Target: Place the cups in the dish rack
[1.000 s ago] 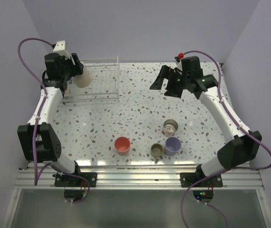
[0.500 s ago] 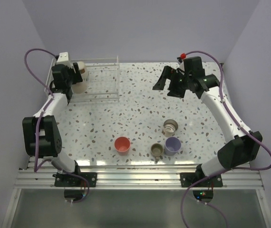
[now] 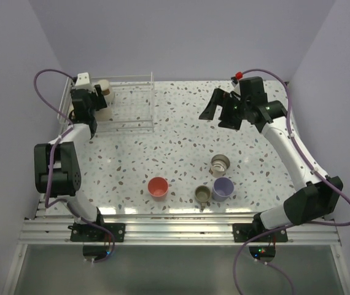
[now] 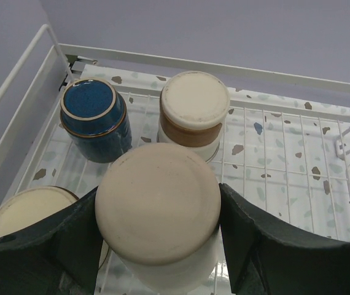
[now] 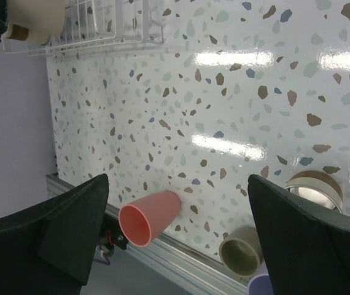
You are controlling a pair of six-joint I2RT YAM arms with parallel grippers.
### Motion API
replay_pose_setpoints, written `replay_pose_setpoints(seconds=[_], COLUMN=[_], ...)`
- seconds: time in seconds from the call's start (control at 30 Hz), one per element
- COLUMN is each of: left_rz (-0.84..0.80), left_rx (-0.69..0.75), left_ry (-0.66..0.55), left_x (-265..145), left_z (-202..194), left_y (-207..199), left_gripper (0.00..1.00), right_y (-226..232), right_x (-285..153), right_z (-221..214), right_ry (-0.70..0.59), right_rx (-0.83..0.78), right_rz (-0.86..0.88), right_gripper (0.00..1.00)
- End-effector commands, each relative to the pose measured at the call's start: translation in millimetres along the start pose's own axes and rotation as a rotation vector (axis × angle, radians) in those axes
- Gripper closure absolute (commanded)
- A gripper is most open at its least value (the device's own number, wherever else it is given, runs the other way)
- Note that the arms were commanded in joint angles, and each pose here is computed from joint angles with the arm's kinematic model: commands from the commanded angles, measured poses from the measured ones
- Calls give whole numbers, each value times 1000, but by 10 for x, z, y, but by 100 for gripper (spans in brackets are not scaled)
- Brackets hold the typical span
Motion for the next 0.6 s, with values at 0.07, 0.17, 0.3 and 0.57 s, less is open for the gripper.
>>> replay_pose_setpoints(seconds=[0.07,0.17,0.3,0.57], left_rz=[94,71,62,52], left_rx=[-24,-32,-47,-74], left_ry=[-33,11,10,2], left_x=[104,160,157,81], left_z=[77,10,-9,144], left_y=[137,94,72,76], left_gripper=[85,75,40,4], right_y=[48,26,-5,-99], right_x=[-122,-118,-113,-115], right_z=[25,15,-17,-56], right_ry=[-45,-44,-39,-38], right_rx=[-24,-25,-27,-43], right_rz=[32,30,26,-5], right_gripper=[1,1,1,1])
Point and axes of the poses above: each gripper's point midway between its finger pads, its own x axis out along the fingers, its own y axis along the line the jaws close on, z = x × y, the point moved 4 cm from there along -x, back along the fingers, and after that the axes turned 14 degrees about x, right-handed, at the moved point
